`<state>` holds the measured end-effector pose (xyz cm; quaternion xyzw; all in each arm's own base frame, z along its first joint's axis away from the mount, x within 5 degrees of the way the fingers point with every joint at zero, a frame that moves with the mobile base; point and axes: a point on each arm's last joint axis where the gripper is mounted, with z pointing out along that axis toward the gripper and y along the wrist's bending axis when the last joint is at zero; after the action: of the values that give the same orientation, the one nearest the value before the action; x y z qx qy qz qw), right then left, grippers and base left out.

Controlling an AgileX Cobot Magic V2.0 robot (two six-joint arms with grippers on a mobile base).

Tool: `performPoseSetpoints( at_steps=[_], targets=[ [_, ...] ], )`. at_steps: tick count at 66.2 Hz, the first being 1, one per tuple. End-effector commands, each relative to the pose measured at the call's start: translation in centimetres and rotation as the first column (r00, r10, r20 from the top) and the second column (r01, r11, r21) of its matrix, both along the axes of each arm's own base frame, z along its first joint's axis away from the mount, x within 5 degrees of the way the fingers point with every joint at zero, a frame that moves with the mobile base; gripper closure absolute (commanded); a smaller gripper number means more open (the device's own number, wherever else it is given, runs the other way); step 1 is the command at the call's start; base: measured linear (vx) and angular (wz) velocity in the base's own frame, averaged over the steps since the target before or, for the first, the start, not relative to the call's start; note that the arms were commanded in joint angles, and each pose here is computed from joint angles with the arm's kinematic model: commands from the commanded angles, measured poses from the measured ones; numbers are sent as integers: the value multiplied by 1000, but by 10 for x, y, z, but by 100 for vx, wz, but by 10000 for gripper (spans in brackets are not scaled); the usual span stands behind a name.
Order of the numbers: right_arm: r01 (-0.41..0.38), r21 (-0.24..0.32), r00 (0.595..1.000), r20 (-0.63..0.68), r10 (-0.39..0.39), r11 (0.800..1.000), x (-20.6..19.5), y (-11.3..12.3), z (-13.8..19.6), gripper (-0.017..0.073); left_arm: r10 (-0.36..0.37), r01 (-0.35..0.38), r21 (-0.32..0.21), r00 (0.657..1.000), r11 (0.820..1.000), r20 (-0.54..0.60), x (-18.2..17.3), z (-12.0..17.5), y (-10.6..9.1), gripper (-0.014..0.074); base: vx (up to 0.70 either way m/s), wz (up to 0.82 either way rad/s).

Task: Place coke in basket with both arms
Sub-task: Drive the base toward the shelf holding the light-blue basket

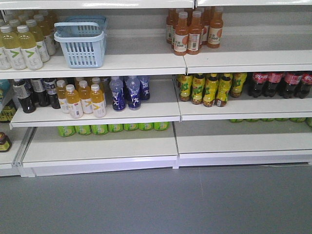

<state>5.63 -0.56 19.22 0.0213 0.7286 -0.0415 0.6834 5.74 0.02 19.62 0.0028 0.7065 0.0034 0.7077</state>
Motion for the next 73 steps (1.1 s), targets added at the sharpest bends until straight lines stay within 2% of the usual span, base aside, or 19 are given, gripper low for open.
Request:
performPoseSetpoints(
  at_steps=[1,73],
  targets=[
    [-6,-17,997,73,7,1000,0,1,2,568,-8,8,1,996,1000,84,-2,6,-1,600,9,-2],
    [-6,-17,997,73,7,1000,0,1,2,568,-8,8,1,996,1000,84,-2,6,-1,600,10,1]
  ],
)
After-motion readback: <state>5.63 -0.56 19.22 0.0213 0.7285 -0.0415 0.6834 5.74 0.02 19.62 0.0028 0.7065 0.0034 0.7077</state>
